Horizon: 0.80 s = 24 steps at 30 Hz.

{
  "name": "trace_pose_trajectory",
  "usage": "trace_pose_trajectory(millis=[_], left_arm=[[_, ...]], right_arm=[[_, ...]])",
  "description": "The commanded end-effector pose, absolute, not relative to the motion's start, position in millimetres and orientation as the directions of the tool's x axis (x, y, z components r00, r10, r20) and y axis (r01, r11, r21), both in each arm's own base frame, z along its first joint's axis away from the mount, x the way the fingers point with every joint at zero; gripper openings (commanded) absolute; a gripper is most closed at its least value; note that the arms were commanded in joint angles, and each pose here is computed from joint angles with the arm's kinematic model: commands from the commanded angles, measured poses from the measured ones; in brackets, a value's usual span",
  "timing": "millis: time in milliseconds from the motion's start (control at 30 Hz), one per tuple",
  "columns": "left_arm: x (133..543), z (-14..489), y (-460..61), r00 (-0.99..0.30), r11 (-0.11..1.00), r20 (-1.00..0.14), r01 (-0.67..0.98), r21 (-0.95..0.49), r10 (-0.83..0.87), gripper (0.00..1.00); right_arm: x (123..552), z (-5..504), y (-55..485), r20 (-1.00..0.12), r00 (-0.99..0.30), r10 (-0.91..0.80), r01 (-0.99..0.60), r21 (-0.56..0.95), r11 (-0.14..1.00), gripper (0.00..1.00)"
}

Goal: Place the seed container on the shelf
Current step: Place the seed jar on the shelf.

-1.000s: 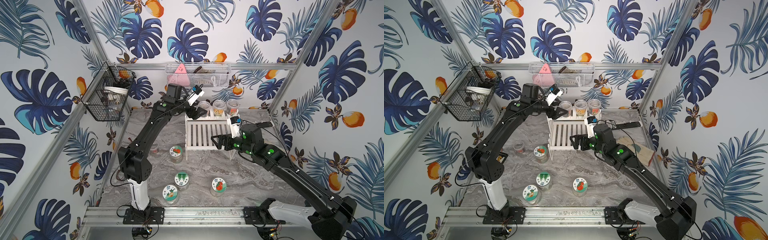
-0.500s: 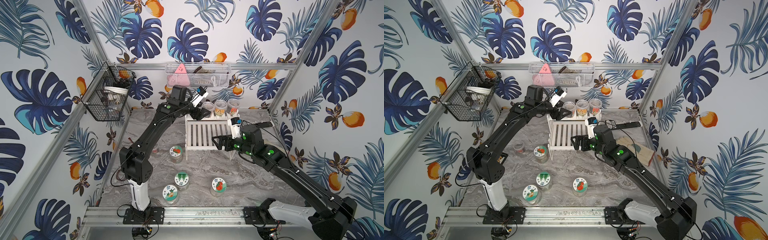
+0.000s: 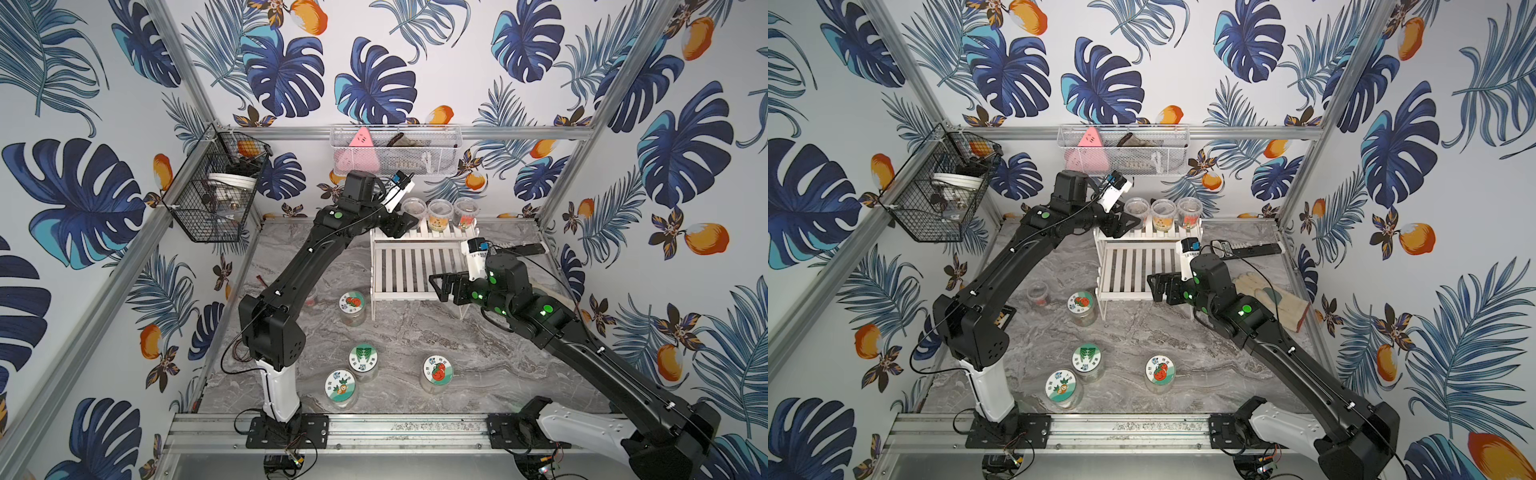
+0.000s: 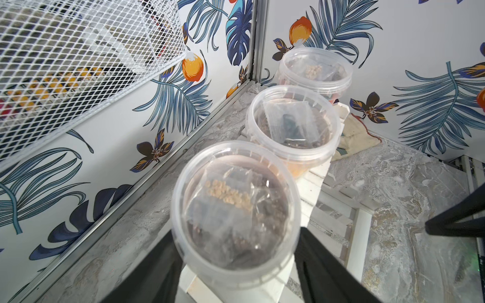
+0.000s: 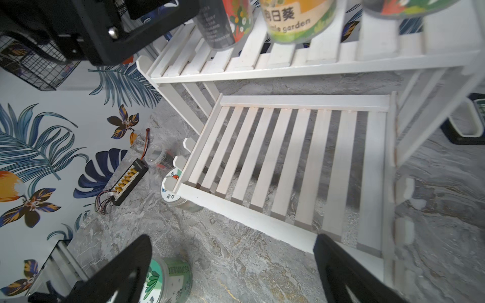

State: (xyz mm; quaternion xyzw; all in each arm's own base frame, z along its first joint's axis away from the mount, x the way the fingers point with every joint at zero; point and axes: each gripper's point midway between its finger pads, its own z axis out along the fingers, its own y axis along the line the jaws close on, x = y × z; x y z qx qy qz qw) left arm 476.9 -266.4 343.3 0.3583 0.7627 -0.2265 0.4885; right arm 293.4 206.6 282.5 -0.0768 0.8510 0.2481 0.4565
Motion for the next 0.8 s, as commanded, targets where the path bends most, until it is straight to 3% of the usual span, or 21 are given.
trace_pose_trajectory(millis=[0,400,600,767], left_arm=[[475,344,-268,-0.273,0.633,-0.907,0.774,-0.009,0.32,0.72],[463,352,-260,-0.278,0.656,-0.916,0.754,-0.022,0.289,0.72],[464,357,-271,-0.258,0.61,-0.925,0.791,-0.037,0.278,0.91],[472,347,-282,-0.28,0.566,-0.912,0.822,-0.066,0.299,0.95]], right_arm=[[295,281,189,-0.834,-0.54,0.111,-0.298,0.314,0.901,1.0],[294,272,178,-0.835,-0.541,0.105,-0.265,0.287,0.92,1.0],[293,269,183,-0.826,-0.555,0.094,-0.286,0.296,0.911,1.0],[293,269,194,-0.814,-0.574,0.082,-0.322,0.317,0.892,1.0]])
